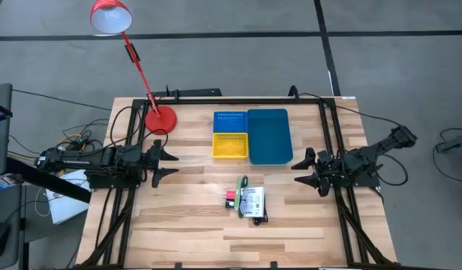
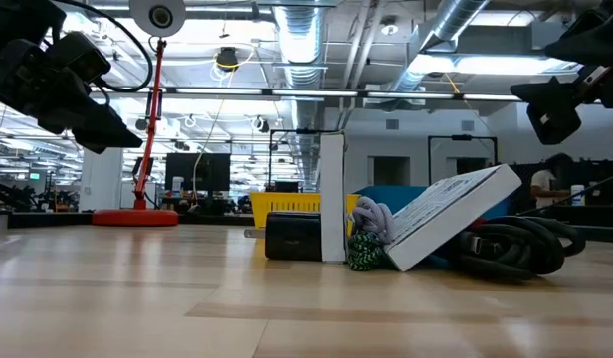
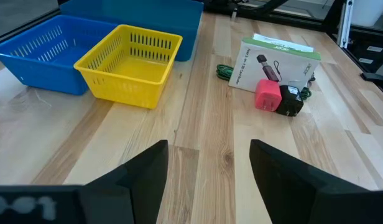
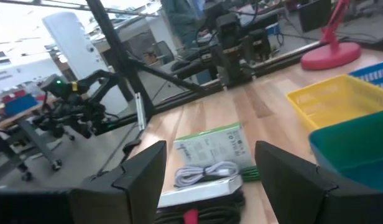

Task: Pick and place items into bin
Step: Put the right white cardreader box into the dark blue bin

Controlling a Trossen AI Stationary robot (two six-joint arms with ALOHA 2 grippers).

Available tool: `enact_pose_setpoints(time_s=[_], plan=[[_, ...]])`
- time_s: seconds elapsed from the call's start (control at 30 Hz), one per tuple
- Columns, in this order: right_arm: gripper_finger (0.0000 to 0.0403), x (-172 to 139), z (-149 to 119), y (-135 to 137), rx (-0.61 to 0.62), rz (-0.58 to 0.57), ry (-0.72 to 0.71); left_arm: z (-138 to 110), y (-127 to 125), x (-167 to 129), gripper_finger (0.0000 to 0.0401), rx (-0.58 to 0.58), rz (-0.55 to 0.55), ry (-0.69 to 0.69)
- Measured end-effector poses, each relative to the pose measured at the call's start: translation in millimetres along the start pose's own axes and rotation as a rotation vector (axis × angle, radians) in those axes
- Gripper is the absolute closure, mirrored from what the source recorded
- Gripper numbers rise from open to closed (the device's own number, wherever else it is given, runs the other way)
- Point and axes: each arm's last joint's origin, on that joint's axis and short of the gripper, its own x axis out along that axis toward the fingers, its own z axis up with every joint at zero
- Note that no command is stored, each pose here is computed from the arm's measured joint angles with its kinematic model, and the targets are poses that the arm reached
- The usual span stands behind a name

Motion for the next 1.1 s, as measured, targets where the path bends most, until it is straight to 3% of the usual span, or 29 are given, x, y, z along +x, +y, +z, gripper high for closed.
enact_pose_setpoints(time_s=[0.3,0.7,0.93,1.1], plan=[[0.0163,0,5,0,0.033,-0.02,-0.058,0,0,0,0.0186,0.0,0.0,0.0],[0.0163,-8,38,6,0.138,-0.011,-0.415,0,0,0,0.0186,0.0,0.0,0.0],[0.0163,-10,42,2,0.126,-0.168,-0.485,0,0,0,0.0186,0.0,0.0,0.0],[0.0163,-10,42,2,0.126,-0.179,-0.486,0,0,0,0.0186,0.0,0.0,0.0]])
